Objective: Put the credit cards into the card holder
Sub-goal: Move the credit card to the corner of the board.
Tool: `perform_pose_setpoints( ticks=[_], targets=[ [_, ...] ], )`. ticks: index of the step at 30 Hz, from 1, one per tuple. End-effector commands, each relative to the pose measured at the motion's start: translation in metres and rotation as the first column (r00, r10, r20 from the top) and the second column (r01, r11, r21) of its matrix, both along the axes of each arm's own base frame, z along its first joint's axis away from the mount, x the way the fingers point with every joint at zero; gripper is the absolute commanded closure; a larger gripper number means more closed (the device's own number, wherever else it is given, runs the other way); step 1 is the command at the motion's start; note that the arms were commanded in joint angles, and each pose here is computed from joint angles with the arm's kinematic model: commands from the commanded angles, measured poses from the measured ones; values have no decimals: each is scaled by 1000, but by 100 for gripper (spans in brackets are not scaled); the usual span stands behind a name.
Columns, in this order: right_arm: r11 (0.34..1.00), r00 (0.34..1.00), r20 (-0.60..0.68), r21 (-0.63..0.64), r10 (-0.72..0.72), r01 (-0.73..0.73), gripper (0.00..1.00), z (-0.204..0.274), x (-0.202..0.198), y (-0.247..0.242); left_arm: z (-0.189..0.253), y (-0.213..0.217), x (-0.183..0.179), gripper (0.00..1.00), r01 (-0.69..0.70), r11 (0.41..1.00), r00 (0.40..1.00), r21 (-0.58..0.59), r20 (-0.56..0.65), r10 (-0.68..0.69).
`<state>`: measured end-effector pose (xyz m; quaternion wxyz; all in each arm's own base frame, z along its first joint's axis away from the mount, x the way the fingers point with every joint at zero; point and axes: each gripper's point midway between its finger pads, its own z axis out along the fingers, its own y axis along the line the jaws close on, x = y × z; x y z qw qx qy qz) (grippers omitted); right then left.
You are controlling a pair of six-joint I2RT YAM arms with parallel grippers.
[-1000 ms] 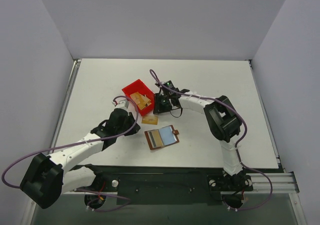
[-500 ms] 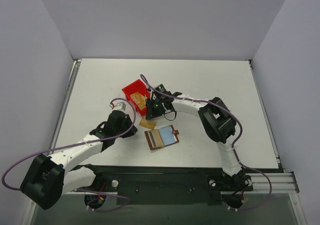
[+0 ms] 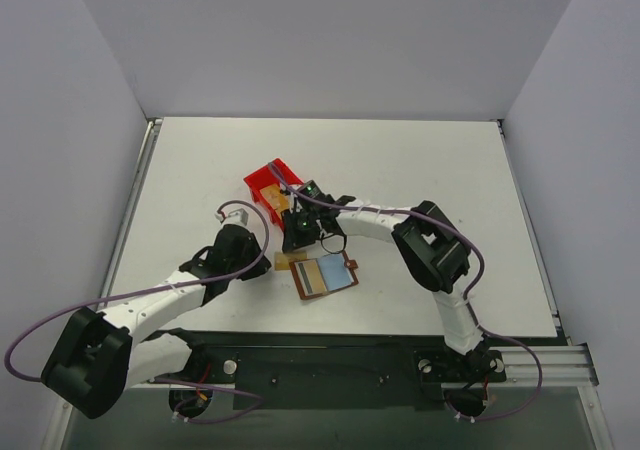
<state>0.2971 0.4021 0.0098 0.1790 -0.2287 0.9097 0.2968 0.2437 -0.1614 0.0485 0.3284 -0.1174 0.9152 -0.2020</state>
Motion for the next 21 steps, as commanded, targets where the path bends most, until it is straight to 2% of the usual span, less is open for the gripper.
perform_pose_setpoints(
  ticks=[1,8,21],
  targets=[
    [989,997,-78,-148,3,-15,82,-27,-41,-30,0,2,4,70,-27,1000,1000,-6,8,27],
    [978,997,-76,-207,-31,14,82,-30,-53,-54,-1,2,3,70,-23,1000,1000,-10,6,23],
    [971,994,-106,-240,-16,-10,82,-29,-81,-69,-5,-2,1,70,-16,1000,1000,-24,-4,16]
  ],
)
